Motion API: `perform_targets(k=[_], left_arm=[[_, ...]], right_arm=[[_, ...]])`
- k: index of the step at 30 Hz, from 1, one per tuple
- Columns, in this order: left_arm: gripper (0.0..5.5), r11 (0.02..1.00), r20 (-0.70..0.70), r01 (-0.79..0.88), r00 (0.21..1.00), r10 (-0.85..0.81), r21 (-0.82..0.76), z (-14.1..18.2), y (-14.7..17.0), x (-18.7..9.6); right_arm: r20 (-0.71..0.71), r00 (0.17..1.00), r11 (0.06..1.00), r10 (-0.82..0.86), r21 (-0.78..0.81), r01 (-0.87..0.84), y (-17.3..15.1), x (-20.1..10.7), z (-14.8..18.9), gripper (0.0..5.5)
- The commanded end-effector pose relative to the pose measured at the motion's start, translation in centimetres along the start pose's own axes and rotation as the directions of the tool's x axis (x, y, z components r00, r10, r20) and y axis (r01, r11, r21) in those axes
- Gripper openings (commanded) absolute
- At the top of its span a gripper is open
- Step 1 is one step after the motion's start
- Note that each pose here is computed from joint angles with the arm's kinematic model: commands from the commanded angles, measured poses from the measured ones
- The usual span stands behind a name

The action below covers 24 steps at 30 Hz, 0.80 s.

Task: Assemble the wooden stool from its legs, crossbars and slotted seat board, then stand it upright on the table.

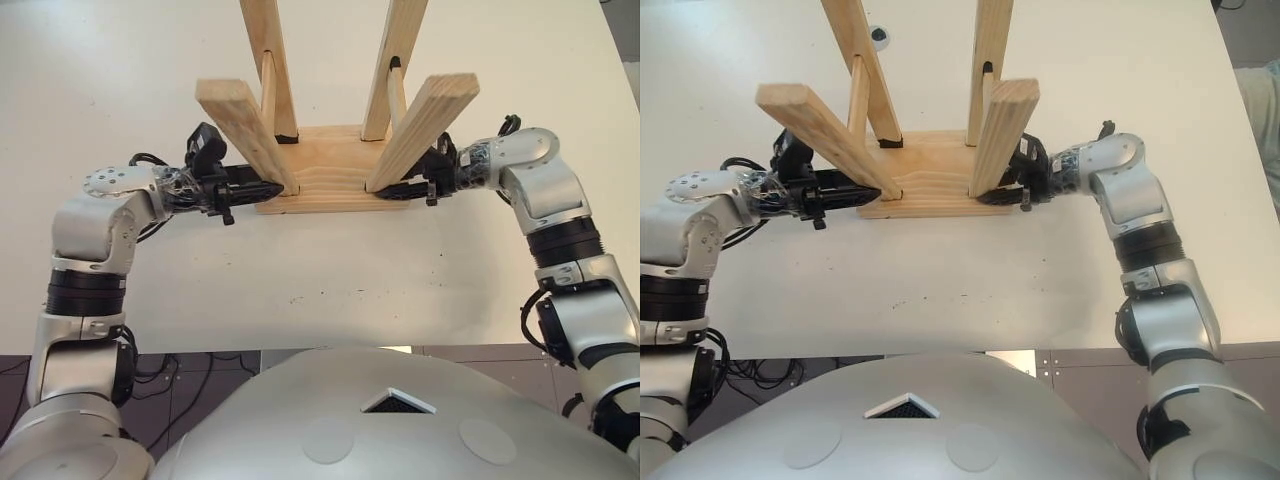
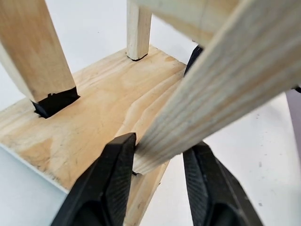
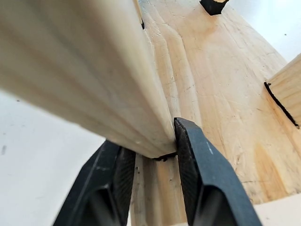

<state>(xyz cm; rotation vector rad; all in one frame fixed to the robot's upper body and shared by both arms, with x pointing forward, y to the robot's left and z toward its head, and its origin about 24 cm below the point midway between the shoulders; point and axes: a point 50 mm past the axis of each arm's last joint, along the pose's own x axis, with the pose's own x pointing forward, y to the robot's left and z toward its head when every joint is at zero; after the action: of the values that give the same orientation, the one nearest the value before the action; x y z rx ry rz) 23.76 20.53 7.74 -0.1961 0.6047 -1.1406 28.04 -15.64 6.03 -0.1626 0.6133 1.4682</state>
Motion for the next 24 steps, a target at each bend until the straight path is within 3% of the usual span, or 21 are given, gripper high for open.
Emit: perform_targets(k=[1,6,11,17,21,24], left_arm=[[1.48,0.964,0.016,0.16,0.987,-0.161,-0.213,0.4,-2.3,-0.1],[1.33,0.917,0.09,0.134,0.99,-0.108,-0.375,3.4,-1.7,-1.3],[1.33,0.844,0.125,0.001,0.989,0.078,-0.536,3.6,2.0,-0.2],[2.4,0.803,0.131,-0.033,0.982,0.137,-0.595,3.0,3.2,0.3],[2.48,0.786,0.139,-0.095,0.965,0.225,-0.611,2.6,4.3,-1.2],[2.48,0.779,0.161,-0.122,0.948,0.276,-0.615,2.4,4.9,-2.5]], right_arm=[[0.088,0.952,0.932,0.292,0.196,-0.304,2.2,0.4,1.8,1.17],[0.234,0.913,0.829,0.333,0.39,-0.402,1.6,-0.6,5.0,1.13],[0.271,0.946,0.807,0.18,0.508,-0.3,-0.7,0.6,5.1,1.13],[0.352,0.934,0.757,0.065,0.593,-0.275,-2.7,0.1,5.4,2.24],[0.362,0.932,0.741,-0.014,0.63,-0.233,-3.5,-1.0,4.7,2.93],[0.382,0.921,0.717,-0.081,0.664,-0.212,-4.0,-2.2,4.2,2.93]])
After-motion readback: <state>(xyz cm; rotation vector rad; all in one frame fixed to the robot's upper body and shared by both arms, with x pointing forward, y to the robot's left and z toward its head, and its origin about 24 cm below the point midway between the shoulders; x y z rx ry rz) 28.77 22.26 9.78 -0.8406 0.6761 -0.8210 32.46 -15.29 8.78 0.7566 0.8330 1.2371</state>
